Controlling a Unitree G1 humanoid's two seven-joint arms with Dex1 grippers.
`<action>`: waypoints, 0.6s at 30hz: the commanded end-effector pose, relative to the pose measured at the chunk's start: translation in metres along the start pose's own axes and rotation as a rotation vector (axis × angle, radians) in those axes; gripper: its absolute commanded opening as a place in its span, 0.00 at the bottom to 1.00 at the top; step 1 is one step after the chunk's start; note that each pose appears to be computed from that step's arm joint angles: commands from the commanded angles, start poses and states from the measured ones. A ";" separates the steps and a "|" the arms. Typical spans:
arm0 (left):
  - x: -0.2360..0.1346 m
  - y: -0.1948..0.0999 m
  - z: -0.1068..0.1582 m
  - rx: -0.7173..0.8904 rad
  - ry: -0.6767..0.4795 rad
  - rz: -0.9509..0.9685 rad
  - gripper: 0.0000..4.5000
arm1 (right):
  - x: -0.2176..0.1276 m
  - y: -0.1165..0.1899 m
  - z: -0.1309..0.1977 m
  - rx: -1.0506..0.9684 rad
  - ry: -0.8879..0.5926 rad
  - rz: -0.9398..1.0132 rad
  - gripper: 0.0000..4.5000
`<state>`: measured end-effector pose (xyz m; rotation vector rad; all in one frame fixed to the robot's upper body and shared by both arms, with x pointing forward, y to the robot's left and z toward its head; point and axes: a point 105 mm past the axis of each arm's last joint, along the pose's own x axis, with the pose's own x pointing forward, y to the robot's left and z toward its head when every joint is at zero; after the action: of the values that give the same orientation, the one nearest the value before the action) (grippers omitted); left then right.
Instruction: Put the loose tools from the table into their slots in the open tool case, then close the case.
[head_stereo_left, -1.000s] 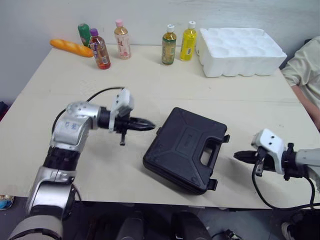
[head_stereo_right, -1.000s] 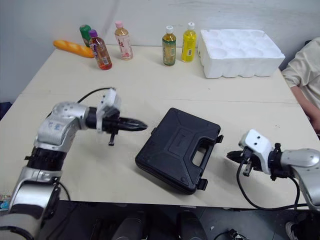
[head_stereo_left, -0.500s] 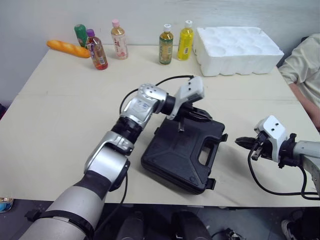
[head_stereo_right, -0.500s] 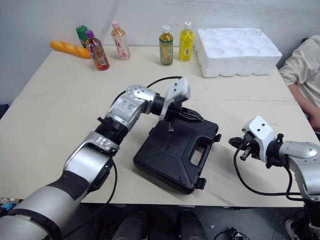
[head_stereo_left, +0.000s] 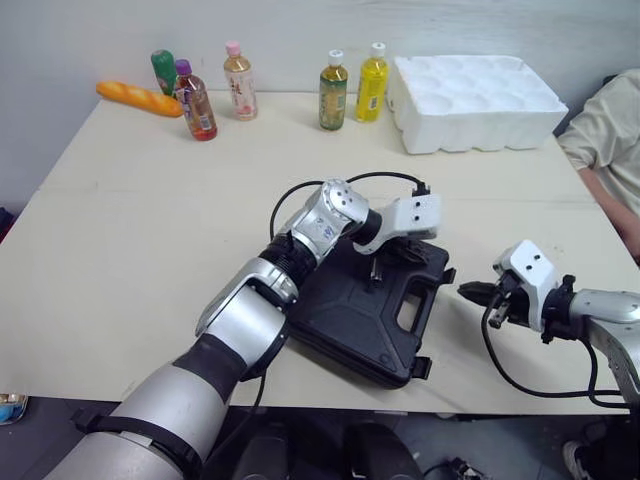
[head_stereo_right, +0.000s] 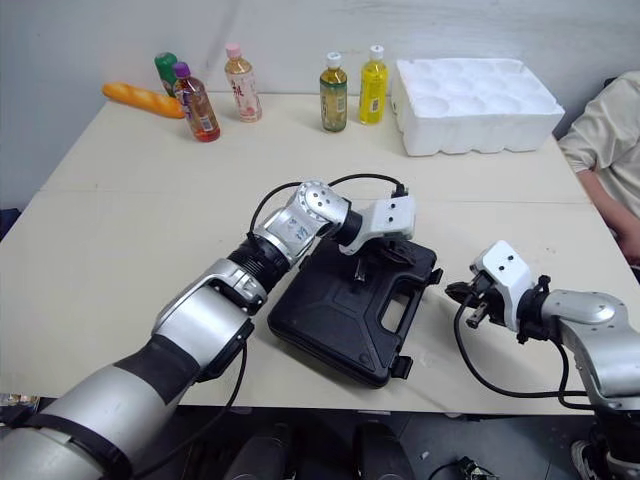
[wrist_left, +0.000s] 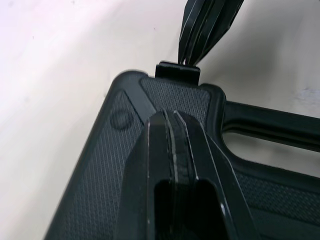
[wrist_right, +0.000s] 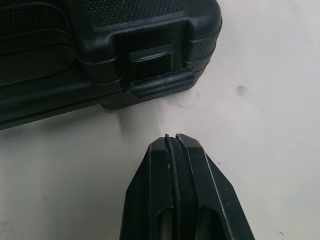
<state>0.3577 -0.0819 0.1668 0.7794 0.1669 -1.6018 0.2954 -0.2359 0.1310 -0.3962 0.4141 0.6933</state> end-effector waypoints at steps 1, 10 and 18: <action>0.014 -0.018 -0.045 -0.045 0.165 -0.050 0.01 | 0.000 0.000 0.015 -0.024 -0.046 0.000 0.00; 0.015 -0.019 -0.049 -0.034 0.171 -0.049 0.01 | 0.007 0.002 0.025 -0.027 -0.083 0.019 0.00; 0.015 -0.021 -0.050 -0.033 0.171 -0.057 0.01 | 0.009 0.008 0.043 -0.031 -0.141 0.056 0.00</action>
<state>0.3594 -0.0826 0.1633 0.8267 0.1230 -1.5806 0.3076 -0.2177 0.1442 -0.3628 0.3549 0.7317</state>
